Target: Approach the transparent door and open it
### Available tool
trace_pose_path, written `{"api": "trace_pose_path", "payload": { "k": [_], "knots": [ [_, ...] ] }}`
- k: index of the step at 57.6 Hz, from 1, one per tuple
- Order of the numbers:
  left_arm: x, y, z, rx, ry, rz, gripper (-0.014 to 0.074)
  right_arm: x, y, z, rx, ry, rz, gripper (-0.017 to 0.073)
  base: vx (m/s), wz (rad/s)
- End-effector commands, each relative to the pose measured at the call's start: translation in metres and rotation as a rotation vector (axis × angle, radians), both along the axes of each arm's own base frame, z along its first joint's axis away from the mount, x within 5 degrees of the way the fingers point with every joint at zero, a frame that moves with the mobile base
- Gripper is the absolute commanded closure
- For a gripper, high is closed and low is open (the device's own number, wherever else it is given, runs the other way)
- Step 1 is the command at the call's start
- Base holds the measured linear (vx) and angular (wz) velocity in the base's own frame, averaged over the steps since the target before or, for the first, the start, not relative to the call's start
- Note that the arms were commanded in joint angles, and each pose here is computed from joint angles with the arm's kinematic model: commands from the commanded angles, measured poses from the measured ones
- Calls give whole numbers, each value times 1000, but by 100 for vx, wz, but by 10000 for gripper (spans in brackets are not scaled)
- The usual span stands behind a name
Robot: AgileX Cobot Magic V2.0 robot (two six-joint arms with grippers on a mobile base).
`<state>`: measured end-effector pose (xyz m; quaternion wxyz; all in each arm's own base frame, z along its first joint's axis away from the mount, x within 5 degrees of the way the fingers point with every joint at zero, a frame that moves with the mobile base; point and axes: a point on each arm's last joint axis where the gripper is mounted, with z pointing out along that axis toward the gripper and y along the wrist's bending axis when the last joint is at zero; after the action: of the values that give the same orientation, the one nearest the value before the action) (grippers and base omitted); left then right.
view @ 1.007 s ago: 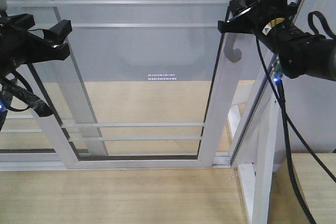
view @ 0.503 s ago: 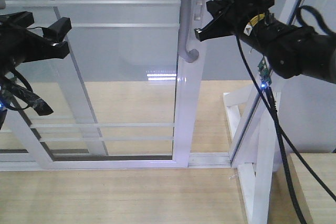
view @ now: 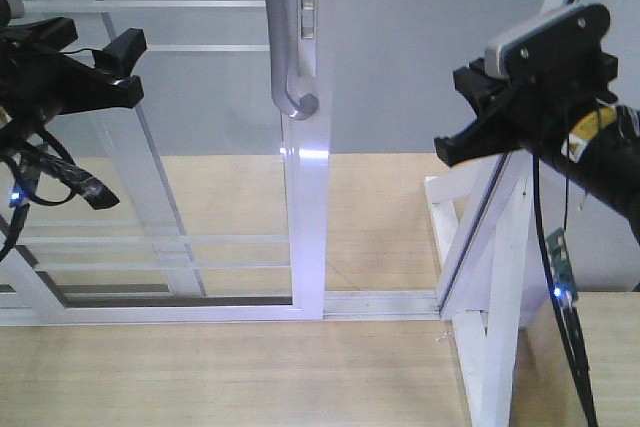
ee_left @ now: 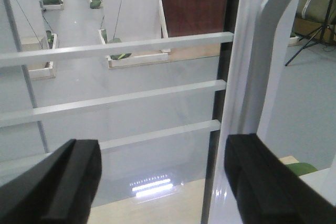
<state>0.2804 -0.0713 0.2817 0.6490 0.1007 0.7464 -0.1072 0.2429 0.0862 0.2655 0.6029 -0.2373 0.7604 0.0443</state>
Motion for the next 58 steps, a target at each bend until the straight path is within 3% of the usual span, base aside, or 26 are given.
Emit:
{"api": "trace_pose_path", "payload": {
  "k": [1,16,25,45,58],
  "knots": [
    [11,-4,20,-53,-127,-13,6,-13,-4,12,57,-122,7,567,0,0],
    [61,-17,16,-49,-113,-19,6,-27,-10,-8,92,-99,-12,567,0,0],
    [83,-22,15,-84,-105,-17,6,-27,-9,-5,82,-133,-4,567,0,0],
    [102,-38,5,-76,-64,-133,8,-27,-9,-2,77,-179,4,567,0,0],
    [119,-42,1,-88,-67,-132,8,-27,-9,-2,63,-185,7,567,0,0]
  ]
}}
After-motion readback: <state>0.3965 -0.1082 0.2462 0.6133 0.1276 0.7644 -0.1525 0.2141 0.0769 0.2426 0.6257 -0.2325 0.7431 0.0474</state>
